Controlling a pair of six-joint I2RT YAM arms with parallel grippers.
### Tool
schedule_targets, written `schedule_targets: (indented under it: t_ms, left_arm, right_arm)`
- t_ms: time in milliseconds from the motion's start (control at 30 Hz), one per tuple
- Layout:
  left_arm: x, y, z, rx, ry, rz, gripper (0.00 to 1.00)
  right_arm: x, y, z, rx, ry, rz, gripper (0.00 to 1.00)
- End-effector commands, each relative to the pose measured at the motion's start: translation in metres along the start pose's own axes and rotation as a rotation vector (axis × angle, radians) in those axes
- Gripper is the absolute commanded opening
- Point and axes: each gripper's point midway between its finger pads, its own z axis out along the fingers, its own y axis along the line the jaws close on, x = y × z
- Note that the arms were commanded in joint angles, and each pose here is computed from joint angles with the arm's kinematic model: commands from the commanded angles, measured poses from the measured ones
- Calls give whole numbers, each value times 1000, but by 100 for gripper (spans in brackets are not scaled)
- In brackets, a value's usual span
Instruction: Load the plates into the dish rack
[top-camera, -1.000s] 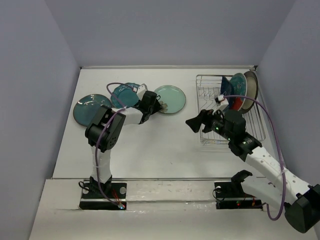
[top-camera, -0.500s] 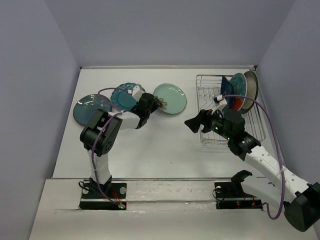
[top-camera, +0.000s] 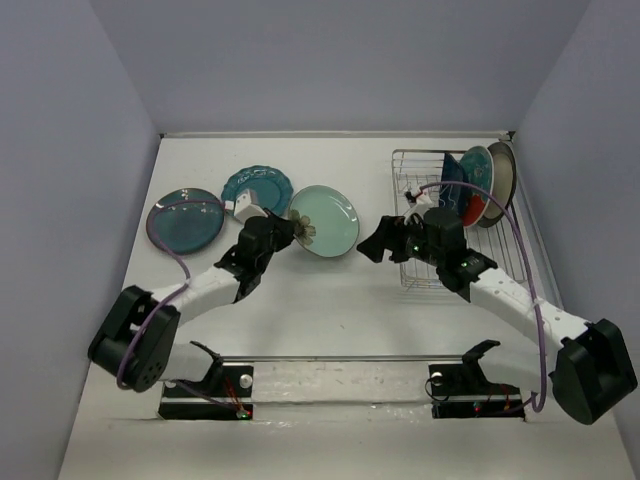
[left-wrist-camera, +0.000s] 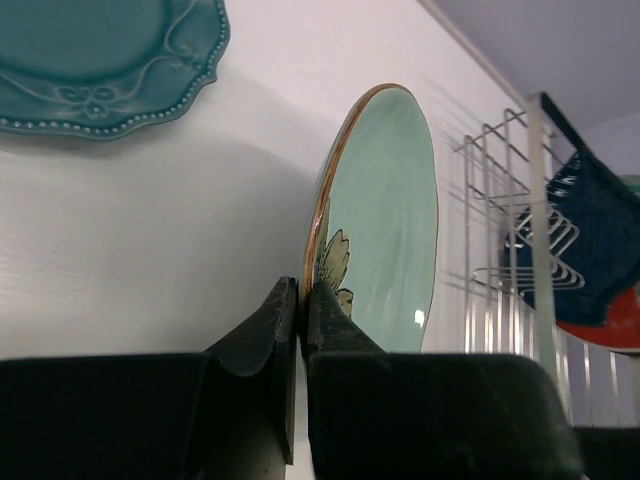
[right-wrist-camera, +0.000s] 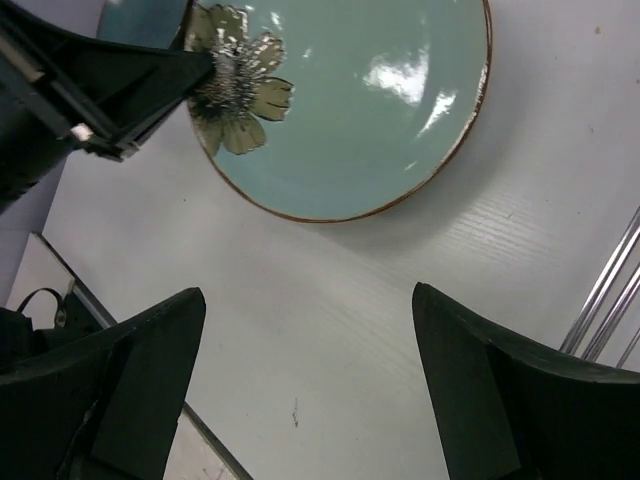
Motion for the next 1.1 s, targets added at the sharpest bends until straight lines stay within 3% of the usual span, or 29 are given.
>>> schedule_targets:
  t_ms: [0, 367, 733, 1067]
  left_arm:
    - [-80, -73, -55, 299, -219, -136, 6]
    - [-91, -83, -140, 468, -185, -146, 6]
    - [-97, -85, -160, 502, -191, -146, 6]
    - [-127, -103, -175, 538, -269, -161, 6]
  right_arm:
    - [-27, 24, 12, -89, -53, -13, 91]
    - [-25, 43, 28, -220, -15, 17, 95]
    - [-19, 79, 13, -440, 7, -6, 89]
    - [13, 79, -15, -472, 107, -74, 90]
